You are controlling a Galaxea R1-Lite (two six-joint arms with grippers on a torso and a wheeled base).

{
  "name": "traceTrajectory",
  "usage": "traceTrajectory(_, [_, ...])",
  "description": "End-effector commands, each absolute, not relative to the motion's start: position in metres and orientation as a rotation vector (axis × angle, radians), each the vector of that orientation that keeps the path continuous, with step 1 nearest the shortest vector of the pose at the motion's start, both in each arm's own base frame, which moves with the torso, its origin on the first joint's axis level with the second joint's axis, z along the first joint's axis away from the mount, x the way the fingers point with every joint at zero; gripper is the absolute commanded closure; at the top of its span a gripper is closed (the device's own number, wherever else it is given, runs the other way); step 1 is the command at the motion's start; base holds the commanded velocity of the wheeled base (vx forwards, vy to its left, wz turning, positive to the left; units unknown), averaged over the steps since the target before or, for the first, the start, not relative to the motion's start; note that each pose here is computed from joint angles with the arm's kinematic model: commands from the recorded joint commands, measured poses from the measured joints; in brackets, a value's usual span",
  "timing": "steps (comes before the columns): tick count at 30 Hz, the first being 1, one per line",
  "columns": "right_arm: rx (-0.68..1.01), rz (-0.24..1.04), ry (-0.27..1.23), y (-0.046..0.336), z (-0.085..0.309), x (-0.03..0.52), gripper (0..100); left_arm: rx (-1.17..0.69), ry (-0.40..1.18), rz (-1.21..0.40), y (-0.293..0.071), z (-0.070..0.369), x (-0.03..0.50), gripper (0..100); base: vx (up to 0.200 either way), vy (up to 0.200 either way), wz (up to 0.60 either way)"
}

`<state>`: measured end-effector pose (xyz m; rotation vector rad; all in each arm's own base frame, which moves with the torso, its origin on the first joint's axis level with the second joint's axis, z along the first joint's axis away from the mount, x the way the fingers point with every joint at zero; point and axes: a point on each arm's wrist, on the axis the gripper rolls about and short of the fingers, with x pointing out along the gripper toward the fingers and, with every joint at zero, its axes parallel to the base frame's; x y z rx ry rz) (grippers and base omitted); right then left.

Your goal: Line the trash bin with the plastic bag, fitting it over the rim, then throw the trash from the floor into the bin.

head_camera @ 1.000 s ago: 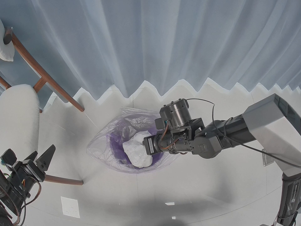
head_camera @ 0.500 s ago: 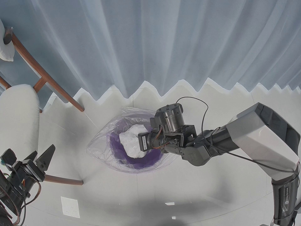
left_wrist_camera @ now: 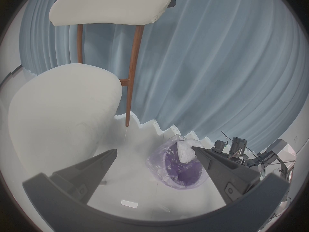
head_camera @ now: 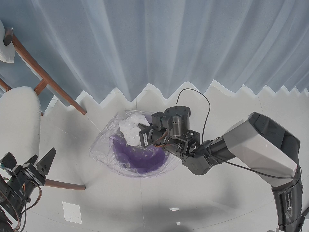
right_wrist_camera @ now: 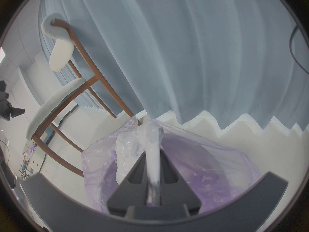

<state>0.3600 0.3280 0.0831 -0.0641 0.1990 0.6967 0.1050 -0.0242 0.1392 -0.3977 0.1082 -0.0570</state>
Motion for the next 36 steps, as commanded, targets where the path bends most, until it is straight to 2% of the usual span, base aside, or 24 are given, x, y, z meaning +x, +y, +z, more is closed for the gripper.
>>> traceTrajectory(1, [-0.066, 0.695, 0.178, 0.329, 0.074, 0.364, 100, -0.394, 0.124, -0.049, -0.023, 0.135, 0.103, 0, 0.0, 0.0, 0.0])
traceTrajectory(8, [0.011, 0.693, 0.144, 0.321, 0.107, 0.355, 100, -0.385, 0.121, -0.04, -0.022, 0.135, 0.103, 0, 0.0, 0.0, 0.0])
traceTrajectory(13, [0.041, 0.682, 0.424, 0.302, 0.117, 0.317, 100, -0.378, 0.122, -0.04, -0.022, 0.135, 0.103, 0, 0.0, 0.0, 0.0])
traceTrajectory(16, [0.049, 0.675, 0.567, 0.296, 0.103, 0.305, 100, -0.378, 0.122, -0.041, -0.022, 0.135, 0.103, 0, 0.0, 0.0, 0.0])
traceTrajectory(19, [0.042, 0.67, 0.629, 0.295, 0.084, 0.303, 100, -0.378, 0.122, -0.041, -0.022, 0.135, 0.103, 0, 0.0, 0.0, 0.0])
traceTrajectory(24, [0.031, 0.656, 0.667, 0.301, 0.06, 0.311, 100, -0.378, 0.122, -0.04, -0.022, 0.135, 0.103, 0, 0.0, 0.0, 0.0])
traceTrajectory(36, [0.008, 0.627, 0.638, 0.316, 0.04, 0.333, 100, -0.379, 0.12, -0.038, -0.022, 0.135, 0.103, 0, 0.0, 0.0, 0.0])
